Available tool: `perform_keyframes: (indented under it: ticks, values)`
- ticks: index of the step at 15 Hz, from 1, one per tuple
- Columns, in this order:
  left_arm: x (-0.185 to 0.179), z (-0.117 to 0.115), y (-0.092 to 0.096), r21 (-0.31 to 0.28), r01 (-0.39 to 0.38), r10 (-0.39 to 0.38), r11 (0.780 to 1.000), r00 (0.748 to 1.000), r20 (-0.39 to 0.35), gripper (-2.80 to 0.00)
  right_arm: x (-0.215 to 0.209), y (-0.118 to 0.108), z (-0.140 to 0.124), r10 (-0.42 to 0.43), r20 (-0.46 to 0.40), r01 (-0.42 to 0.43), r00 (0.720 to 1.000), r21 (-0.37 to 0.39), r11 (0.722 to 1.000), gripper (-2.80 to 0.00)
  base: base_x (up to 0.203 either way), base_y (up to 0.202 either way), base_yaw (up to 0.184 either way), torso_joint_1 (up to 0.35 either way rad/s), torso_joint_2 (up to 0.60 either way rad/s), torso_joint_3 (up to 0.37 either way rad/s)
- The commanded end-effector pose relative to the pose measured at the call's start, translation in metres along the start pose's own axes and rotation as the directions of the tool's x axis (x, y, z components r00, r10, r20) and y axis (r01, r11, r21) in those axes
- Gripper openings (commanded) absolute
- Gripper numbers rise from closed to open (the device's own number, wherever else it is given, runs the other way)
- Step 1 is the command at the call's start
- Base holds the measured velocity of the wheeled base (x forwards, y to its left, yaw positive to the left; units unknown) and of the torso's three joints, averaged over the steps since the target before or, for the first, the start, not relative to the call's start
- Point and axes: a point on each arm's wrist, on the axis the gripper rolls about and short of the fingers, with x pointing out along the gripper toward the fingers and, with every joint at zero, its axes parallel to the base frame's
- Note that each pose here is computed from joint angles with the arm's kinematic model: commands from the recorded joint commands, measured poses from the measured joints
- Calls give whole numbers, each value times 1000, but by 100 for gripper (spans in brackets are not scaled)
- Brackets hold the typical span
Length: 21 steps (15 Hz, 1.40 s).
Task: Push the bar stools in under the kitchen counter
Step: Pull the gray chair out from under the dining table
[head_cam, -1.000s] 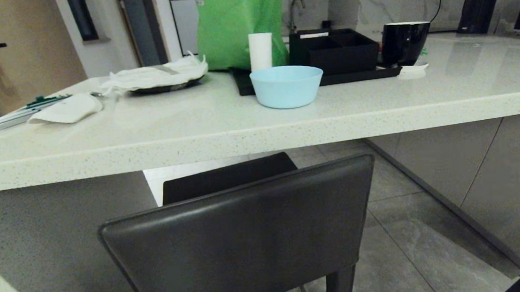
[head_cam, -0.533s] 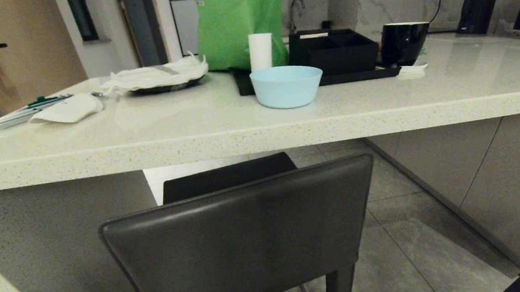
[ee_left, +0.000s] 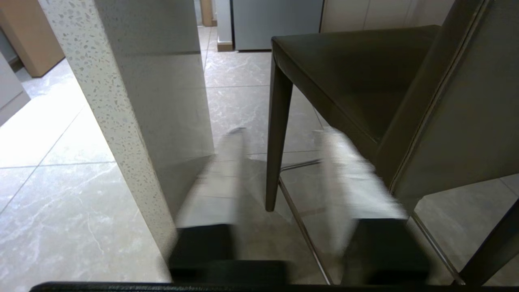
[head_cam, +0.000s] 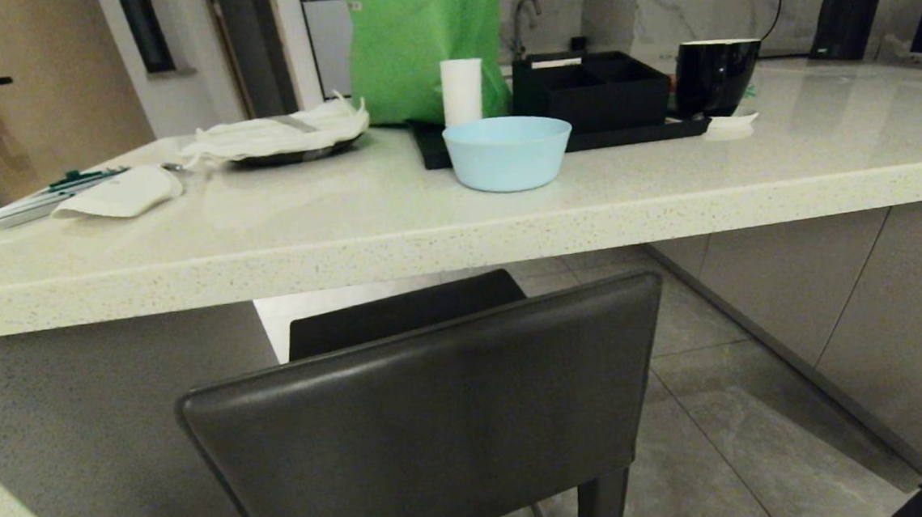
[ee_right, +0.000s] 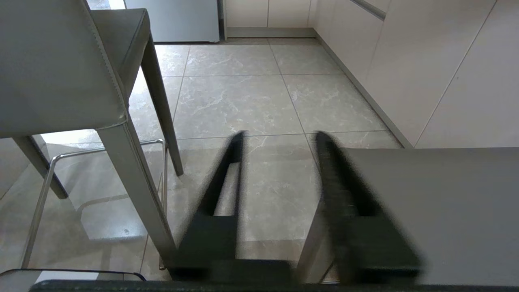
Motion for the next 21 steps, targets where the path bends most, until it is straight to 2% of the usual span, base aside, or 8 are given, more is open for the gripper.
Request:
perform_keyframes:
  ticks: [1, 4, 9, 12, 13, 15, 17, 21]
  values:
    - [0, 0, 0, 0, 0, 0, 1000, 1000, -1, 0, 0, 0, 0, 2, -1, -2, 1000, -1, 1000, 0, 0, 0, 0, 0, 0, 0]
    - [0, 0, 0, 4, 3, -3, 1000, 1000, -1, 0, 0, 0, 0, 0, 2, 0, 1000, 2, 1000, 0, 0, 0, 0, 0, 0, 0]
    - [-1, 2, -1, 109, 42, -44, 993, 999, 11, 0, -2, 0, 8, 27, -5, -27, 1000, -23, 999, 0, 0, 0, 0, 0, 0, 0]
    - [-11, 55, -4, 35, 164, -167, 986, 982, 88, 0, 0, 1, 40, 124, -12, -123, 992, 44, 991, 0, 0, 0, 0, 0, 0, 0]
    - [-5, 69, -5, 17, 205, -206, 979, 977, 55, 0, 8, 1, 49, 161, -40, -158, 986, 57, 986, 0, 0, 0, 0, 0, 0, 0]
    - [15, 85, -5, -22, 362, -362, 932, 932, -1, 0, 28, 1, 66, 251, -70, -245, 966, 77, 966, 0, 0, 0, 0, 0, 0, 0]
    - [35, 93, -10, -58, 524, -527, 850, 848, -60, 0, 54, 3, 76, 338, -115, -327, 934, 101, 940, 0, 0, 0, 0, 0, 0, 0]
    - [62, 94, -23, -140, 683, -698, 716, 707, -119, 0, 118, 8, 86, 522, -155, -502, 839, 148, 852, 0, 0, 0, 0, 0, 0, 0]
